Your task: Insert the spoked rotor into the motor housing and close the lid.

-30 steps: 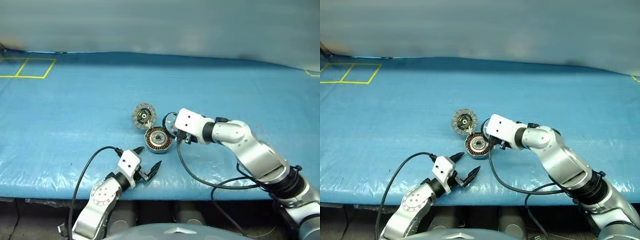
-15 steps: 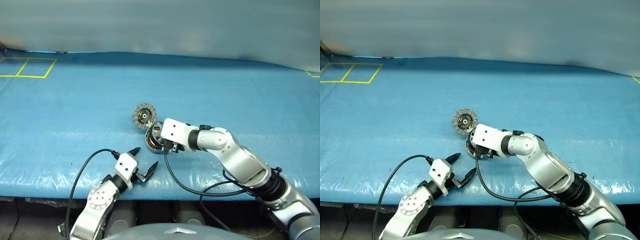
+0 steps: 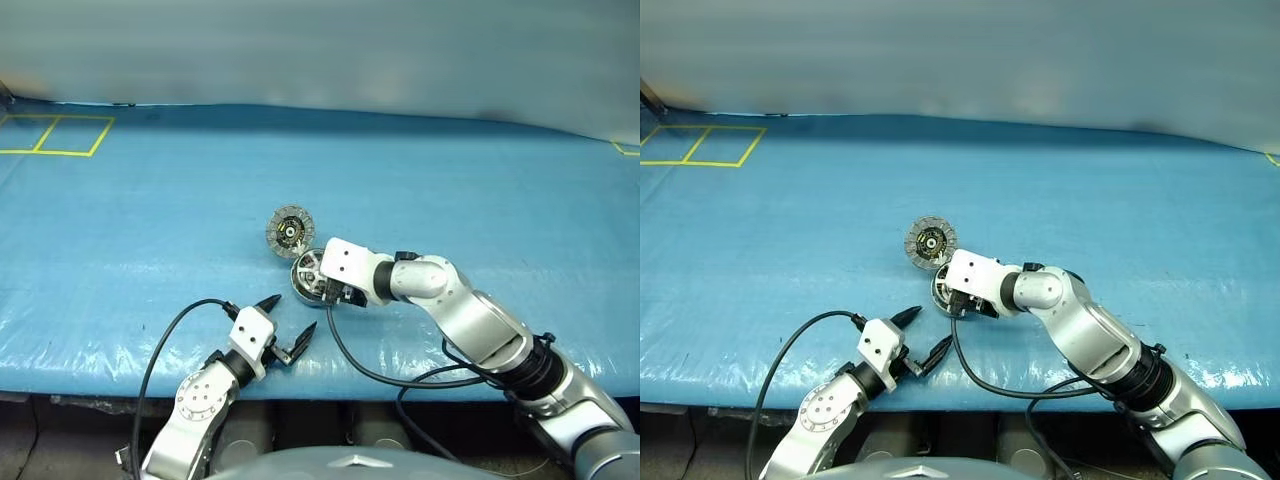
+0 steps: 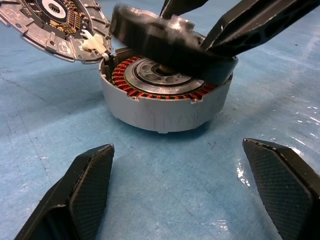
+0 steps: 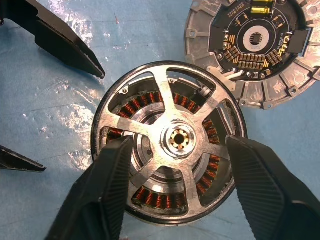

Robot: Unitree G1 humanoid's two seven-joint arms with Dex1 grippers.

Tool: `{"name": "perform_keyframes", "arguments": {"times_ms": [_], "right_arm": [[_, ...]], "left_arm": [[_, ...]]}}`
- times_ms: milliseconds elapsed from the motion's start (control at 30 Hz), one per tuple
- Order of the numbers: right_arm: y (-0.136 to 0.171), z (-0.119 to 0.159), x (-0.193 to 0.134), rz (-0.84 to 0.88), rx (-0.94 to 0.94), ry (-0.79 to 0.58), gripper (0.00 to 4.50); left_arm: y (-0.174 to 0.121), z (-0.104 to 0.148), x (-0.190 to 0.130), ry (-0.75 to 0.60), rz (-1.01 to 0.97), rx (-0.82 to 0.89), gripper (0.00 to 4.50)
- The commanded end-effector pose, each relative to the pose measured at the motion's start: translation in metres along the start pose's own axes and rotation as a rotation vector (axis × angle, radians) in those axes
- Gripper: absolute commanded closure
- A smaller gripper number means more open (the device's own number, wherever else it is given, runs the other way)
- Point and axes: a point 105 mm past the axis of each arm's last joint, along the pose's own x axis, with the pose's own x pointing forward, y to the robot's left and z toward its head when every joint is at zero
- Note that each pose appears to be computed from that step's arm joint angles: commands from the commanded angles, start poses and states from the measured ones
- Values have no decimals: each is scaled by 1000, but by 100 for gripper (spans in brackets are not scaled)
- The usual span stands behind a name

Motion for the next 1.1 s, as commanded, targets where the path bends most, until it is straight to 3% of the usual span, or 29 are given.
{"name": "perform_keyframes", "arguments": {"times_ms": [33, 233, 433, 833, 867, 1100], "right_arm": [[-4, 8, -2, -26, -12, -25, 44], [-19, 19, -13, -81, 53, -63, 44], [-21, 11, -9, -99, 68, -42, 44], [-22, 11, -1, -92, 58, -46, 431], [-21, 11, -1, -89, 57, -48, 449], [-14, 10, -3, -68, 66, -54, 449]], "left_arm": [[-2, 8, 0, -33, 2, 5, 0], [0, 10, -1, -36, 15, 8, 0], [3, 12, -1, -39, 16, 14, 0], [5, 10, -1, -36, 18, 12, 0], [5, 9, -1, -35, 18, 12, 0], [5, 8, -1, -35, 9, 11, 0]]}}
